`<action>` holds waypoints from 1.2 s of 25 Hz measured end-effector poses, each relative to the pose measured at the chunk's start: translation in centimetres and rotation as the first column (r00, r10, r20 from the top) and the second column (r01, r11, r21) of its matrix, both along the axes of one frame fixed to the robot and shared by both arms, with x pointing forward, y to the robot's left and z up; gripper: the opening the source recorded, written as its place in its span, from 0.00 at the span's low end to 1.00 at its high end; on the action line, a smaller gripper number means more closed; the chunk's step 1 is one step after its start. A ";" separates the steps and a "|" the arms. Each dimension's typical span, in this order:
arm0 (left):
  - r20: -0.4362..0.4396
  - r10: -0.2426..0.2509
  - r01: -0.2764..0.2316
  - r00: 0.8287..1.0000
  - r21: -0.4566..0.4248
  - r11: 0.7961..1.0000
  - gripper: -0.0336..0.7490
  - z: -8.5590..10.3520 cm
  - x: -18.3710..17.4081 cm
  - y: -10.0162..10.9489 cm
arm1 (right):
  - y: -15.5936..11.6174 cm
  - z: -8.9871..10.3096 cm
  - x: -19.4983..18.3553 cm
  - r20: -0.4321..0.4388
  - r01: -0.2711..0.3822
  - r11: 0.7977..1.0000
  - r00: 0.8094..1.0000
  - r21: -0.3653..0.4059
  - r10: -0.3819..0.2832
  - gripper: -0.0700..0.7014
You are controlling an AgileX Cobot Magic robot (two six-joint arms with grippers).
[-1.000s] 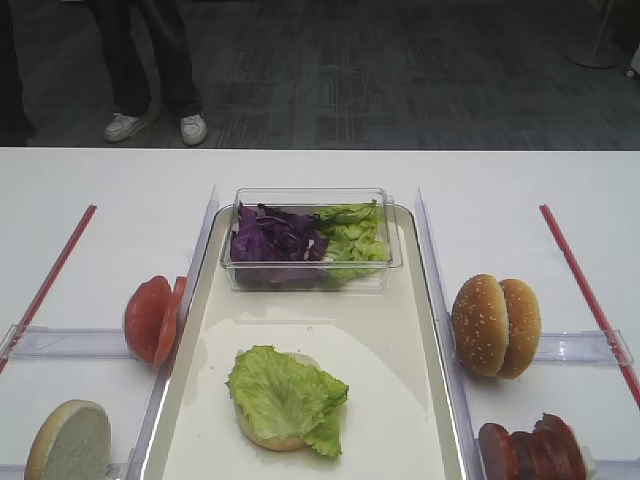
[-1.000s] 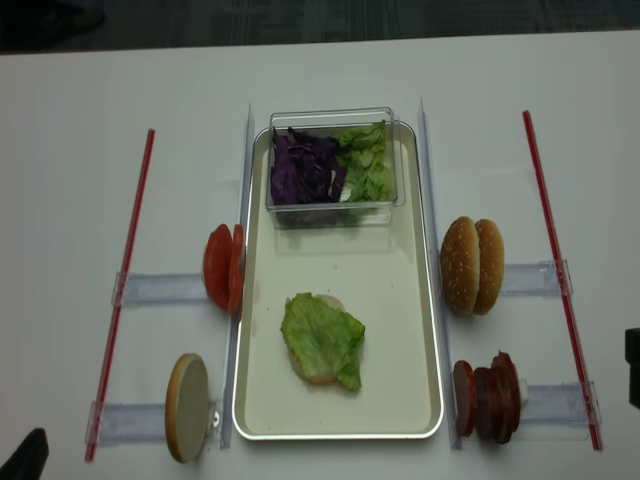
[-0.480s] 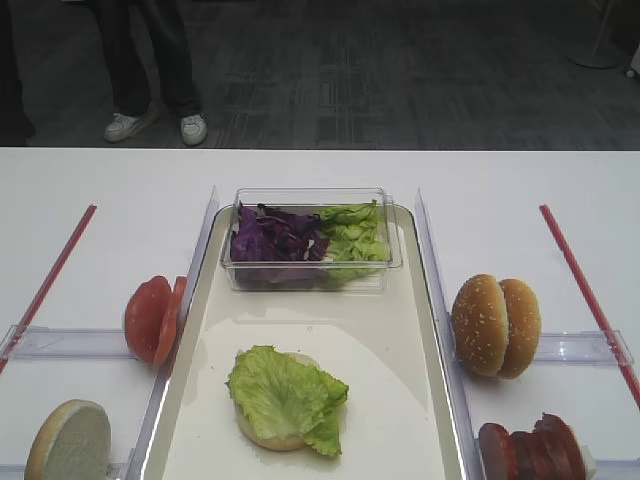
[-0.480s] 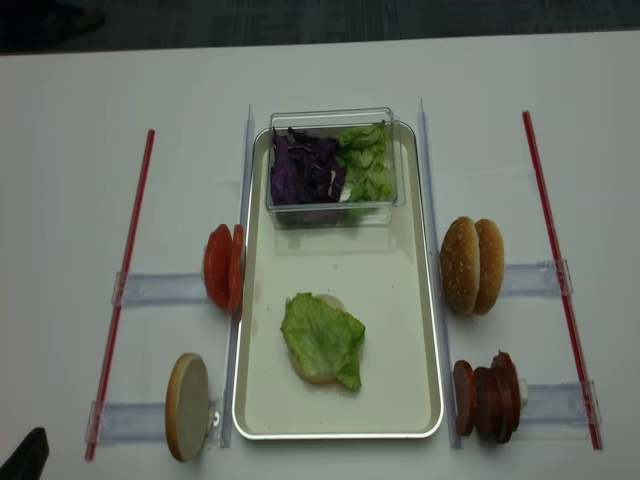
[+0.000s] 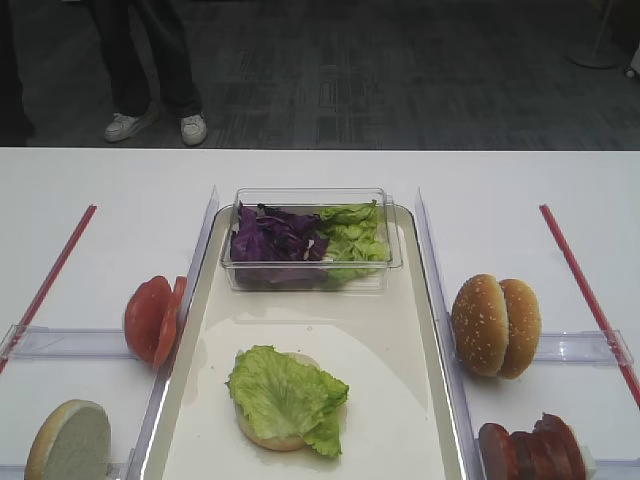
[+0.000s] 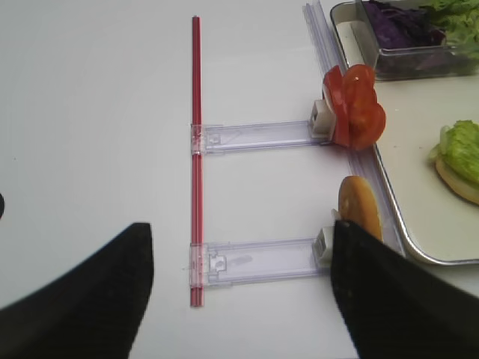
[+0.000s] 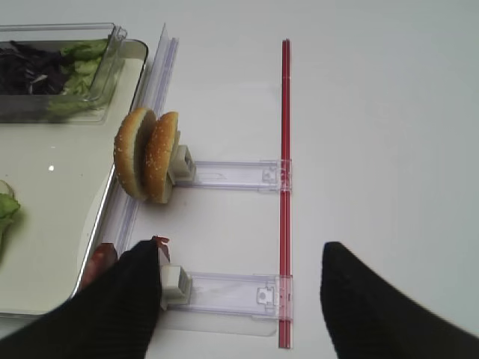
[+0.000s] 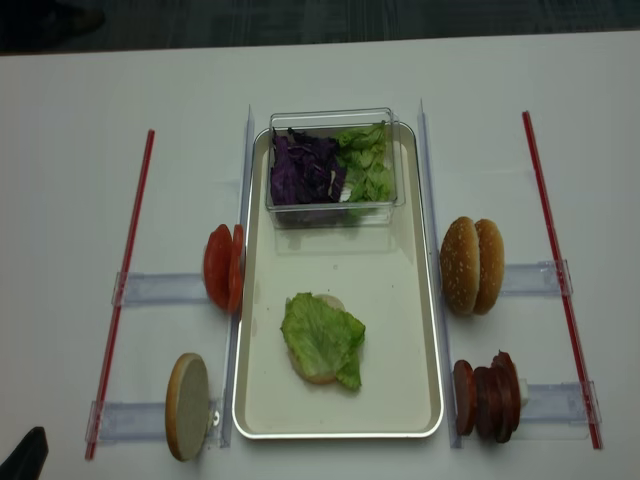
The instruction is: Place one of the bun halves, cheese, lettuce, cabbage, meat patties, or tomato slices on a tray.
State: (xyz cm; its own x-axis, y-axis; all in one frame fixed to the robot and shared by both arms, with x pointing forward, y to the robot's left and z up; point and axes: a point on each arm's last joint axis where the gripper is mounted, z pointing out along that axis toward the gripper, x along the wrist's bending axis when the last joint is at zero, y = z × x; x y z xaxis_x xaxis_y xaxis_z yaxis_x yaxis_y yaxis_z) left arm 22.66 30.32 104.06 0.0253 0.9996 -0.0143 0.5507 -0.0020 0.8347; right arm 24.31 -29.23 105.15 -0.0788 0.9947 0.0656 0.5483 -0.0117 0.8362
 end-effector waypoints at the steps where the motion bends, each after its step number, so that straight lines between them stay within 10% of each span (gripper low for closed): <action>1: 0.000 0.000 0.000 1.000 0.000 1.000 0.65 0.0 0.0 0.0 | 0.0 0.0 -0.3 0.020 0.000 1.000 1.000 0.001 0.000 0.72; 30: 0.000 0.000 0.000 1.000 0.000 1.000 0.65 0.0 0.0 0.0 | 0.0 -0.7 -1.3 0.058 -0.001 1.000 0.998 0.002 0.001 0.72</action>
State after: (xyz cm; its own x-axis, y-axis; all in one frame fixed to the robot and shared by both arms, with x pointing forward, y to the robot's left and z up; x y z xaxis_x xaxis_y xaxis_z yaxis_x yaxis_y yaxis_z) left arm 22.66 30.32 104.06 0.0253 0.9996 -0.0143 0.5507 -0.0020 0.8347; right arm 23.03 -29.28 104.47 -0.0836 0.9945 0.0627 0.4987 -0.0127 0.8667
